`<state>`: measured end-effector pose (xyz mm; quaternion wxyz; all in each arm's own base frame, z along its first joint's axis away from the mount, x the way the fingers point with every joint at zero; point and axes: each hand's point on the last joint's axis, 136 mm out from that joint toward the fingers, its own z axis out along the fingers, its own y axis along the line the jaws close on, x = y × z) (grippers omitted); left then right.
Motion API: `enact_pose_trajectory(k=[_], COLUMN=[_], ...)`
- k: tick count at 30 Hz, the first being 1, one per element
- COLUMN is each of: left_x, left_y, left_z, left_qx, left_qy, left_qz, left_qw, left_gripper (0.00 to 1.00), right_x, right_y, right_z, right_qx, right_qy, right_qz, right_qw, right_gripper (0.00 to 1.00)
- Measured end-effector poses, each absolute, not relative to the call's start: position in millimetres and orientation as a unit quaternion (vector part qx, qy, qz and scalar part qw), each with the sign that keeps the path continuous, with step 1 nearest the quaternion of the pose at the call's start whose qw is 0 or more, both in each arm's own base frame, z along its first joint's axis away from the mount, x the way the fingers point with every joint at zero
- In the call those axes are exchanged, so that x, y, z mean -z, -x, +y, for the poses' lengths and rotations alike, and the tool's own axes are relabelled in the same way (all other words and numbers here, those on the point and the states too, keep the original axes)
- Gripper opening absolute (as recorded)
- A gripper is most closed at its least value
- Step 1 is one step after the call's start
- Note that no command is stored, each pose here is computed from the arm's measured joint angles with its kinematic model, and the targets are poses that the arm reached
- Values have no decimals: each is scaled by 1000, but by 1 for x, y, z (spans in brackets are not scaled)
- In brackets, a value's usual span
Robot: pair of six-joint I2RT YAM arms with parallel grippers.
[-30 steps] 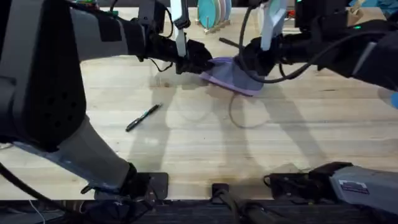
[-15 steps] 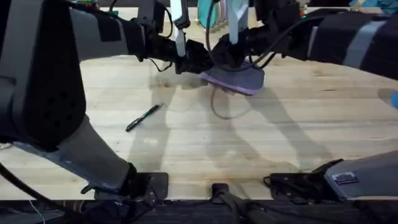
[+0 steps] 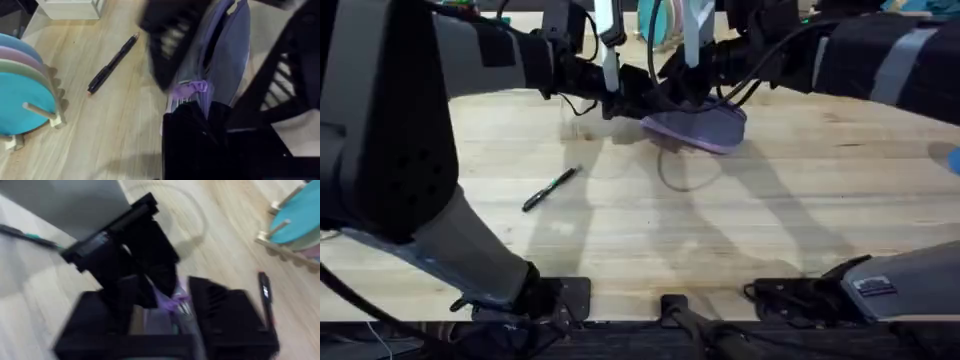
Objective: Unzip the bag, pick up the pens from the table one at a time and place them inside, then zip the bag closed.
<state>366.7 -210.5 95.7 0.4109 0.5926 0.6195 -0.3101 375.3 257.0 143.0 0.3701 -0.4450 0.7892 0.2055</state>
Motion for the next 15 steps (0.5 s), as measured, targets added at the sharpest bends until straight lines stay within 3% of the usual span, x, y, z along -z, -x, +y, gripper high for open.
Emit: enact_pose_trajectory(k=[3,4,8,15], left_x=[-96,-96,-96,-96], left_y=[-365,-365,-366,-366], left_z=[-211,-211,-211,-211], left_qx=[315,314,313,313], left_qy=[-592,-592,-592,-592], left_qz=[619,619,618,618], left_qw=[409,410,411,411], left_gripper=[41,41,41,41], right_x=[-145,-145,-156,-208], right_y=[-376,-372,-354,-344], right_z=[243,235,213,178], right_qx=[-189,-185,-168,-132], right_qy=[433,428,421,416], right_qz=[805,813,830,816], right_qw=[359,348,325,379], right_gripper=[941,981,995,995])
